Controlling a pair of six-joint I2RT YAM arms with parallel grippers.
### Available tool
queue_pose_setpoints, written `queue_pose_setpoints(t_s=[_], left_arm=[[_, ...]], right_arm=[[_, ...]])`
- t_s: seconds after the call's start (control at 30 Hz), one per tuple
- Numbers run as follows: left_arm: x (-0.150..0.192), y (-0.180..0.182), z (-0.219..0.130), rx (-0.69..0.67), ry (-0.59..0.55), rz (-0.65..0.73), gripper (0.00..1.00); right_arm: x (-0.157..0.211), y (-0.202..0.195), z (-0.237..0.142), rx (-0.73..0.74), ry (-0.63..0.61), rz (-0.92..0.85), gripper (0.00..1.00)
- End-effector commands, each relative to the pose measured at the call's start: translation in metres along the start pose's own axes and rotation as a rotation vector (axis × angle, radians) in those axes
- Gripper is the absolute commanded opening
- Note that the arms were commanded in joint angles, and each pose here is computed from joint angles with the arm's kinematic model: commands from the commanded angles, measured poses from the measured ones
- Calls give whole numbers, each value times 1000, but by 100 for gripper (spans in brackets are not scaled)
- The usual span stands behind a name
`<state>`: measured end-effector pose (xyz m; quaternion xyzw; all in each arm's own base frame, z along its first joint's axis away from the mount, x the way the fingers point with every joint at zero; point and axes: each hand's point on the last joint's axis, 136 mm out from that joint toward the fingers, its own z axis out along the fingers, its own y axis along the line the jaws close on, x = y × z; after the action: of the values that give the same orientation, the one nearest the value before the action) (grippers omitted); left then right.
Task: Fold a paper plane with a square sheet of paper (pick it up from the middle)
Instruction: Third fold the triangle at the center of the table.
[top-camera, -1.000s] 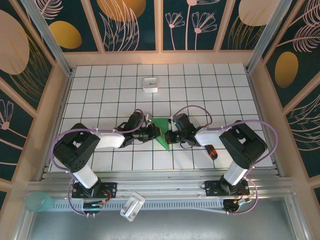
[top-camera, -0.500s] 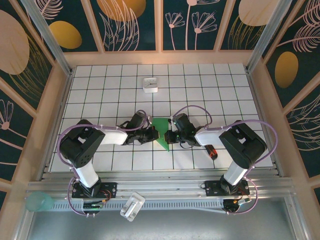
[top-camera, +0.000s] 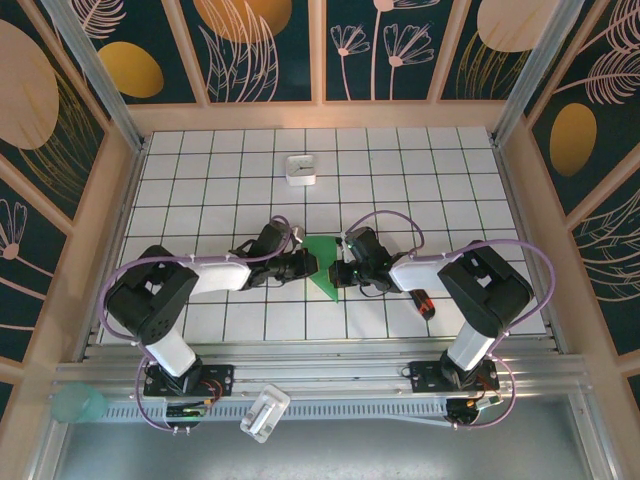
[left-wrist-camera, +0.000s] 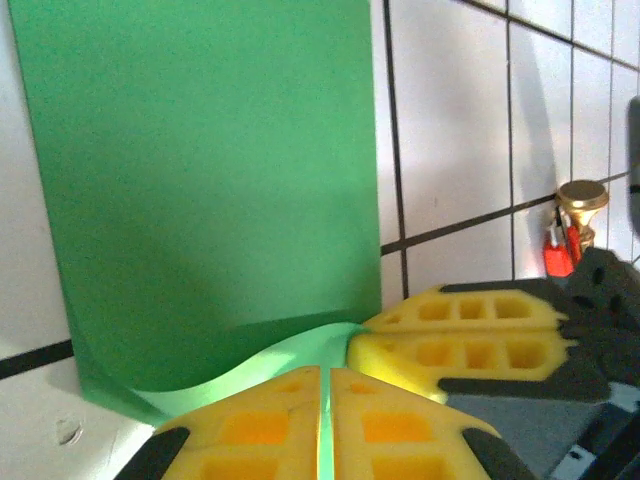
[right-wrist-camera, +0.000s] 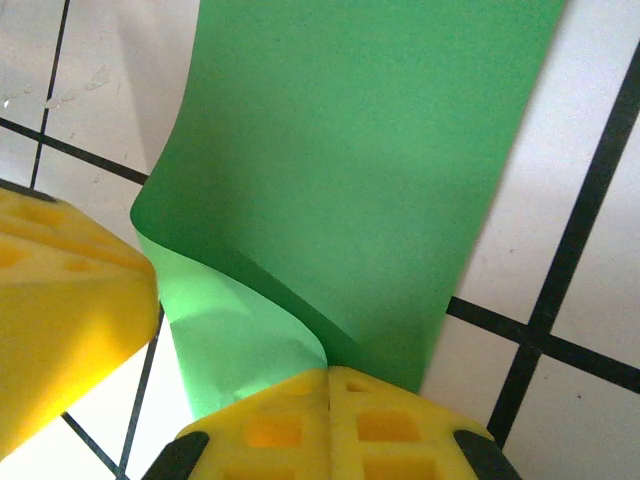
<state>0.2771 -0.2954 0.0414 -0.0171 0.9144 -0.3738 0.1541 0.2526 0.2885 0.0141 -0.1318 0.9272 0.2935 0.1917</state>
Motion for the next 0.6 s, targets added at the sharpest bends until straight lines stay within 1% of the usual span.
queue_pose_setpoints(t_s=[0.0, 0.13, 0.2, 0.33, 0.5, 0.57], left_arm=[[-2, 5, 1, -29, 4, 8, 12], [1, 6, 6, -22, 24, 5, 11], [2, 18, 11, -54, 28, -10, 9], [-4, 39, 8, -108, -3, -35, 5], [5, 58, 7, -155, 7, -43, 4], [6, 58, 5, -155, 4, -42, 4]], right_arm=[[78, -59, 5, 207, 251, 59, 0], [78, -60, 5, 211, 252, 57, 0], [78, -60, 5, 212, 253, 57, 0], [79, -61, 4, 218, 253, 55, 0], [81, -64, 4, 227, 257, 52, 0], [82, -64, 4, 227, 258, 50, 0]])
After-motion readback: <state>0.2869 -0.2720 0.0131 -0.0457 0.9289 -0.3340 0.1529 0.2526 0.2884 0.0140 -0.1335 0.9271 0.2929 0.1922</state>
